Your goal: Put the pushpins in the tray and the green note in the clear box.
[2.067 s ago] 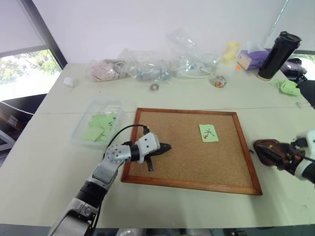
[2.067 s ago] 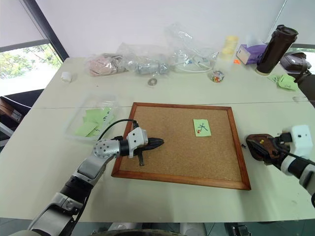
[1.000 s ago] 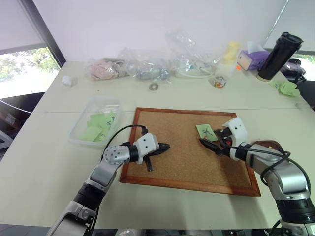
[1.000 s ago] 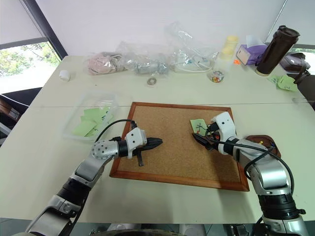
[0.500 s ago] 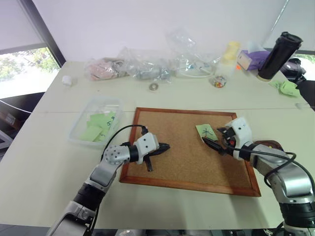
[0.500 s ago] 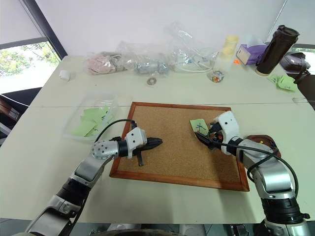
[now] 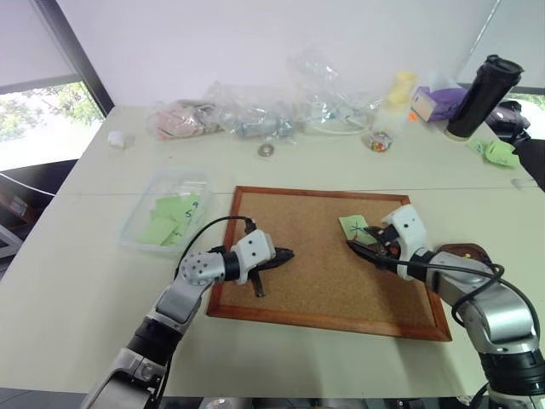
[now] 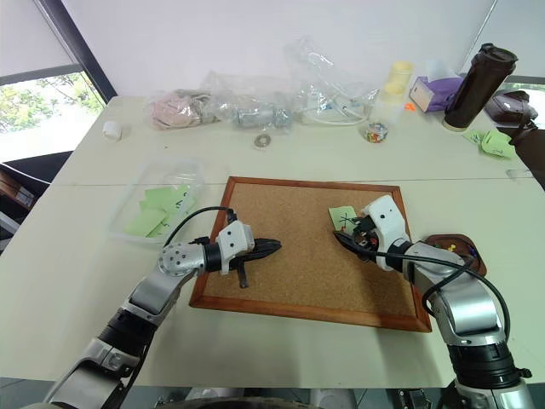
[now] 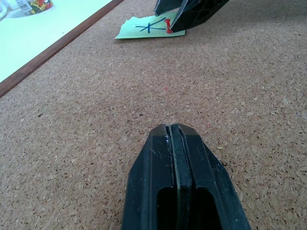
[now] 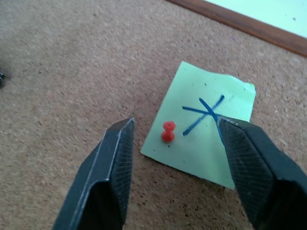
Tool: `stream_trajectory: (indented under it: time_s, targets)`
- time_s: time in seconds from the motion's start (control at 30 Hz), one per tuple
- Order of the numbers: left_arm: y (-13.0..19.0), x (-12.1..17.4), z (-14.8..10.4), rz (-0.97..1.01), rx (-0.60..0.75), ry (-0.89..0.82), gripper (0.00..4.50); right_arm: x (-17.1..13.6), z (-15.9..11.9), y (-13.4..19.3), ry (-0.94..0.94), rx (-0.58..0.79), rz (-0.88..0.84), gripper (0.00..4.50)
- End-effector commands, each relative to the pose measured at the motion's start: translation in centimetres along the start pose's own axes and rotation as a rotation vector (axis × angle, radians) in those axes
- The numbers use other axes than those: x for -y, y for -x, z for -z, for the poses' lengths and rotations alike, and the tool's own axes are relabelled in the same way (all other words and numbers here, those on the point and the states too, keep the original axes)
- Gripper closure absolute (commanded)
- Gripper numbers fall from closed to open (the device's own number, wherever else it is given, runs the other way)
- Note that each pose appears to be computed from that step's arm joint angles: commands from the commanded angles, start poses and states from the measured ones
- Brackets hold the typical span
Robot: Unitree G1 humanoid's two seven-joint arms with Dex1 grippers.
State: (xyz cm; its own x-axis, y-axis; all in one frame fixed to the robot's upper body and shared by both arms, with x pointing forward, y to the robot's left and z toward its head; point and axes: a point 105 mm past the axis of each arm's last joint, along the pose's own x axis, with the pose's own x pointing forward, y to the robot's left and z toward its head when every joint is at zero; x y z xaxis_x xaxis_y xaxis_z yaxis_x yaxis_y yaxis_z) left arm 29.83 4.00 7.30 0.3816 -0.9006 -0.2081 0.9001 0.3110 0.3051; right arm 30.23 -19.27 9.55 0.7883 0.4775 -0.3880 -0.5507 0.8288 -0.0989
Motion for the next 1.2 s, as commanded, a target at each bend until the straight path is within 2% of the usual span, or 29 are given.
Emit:
stream_trajectory:
  time_s: [0.03, 0.2, 0.3, 0.37, 0.43, 0.63, 1.0, 1.2]
  targets:
    - [-0.1, 0.4, 0.7, -0.001, -0.03, 0.015, 4.5, -0.4, -0.4, -0.4, 0.01, 0.024, -0.017, 1.8]
    - [-0.1, 0.4, 0.7, -0.003, -0.031, 0.015, 4.5, -0.3, 0.0, -0.8, 0.004, 0.021, -0.017, 1.8]
    - [0.0, 0.4, 0.8, -0.003, -0.032, 0.015, 4.5, -0.4, 0.0, -0.9, 0.002, 0.024, -0.024, 2.59]
    - [0.0, 0.4, 0.8, -0.004, -0.032, 0.014, 4.5, -0.5, 0.0, -0.9, -0.001, 0.025, -0.027, 3.64]
    - [0.0, 0.4, 0.8, -0.004, -0.033, 0.014, 4.5, -0.5, 0.0, -0.9, -0.001, 0.024, -0.027, 4.48]
    - [0.1, 0.5, 0.9, -0.007, -0.034, 0.015, 4.5, -0.4, -0.1, -0.4, -0.001, 0.025, -0.017, 4.48]
    - [0.1, 0.6, 1.0, 0.0, -0.038, 0.021, 4.5, -1.6, -5.2, 1.8, 0.078, 0.128, -0.06, 4.48]
    - [0.1, 0.6, 1.1, 0.002, -0.038, 0.024, 4.5, -2.3, -6.1, 2.4, 0.112, 0.126, -0.088, 4.48]
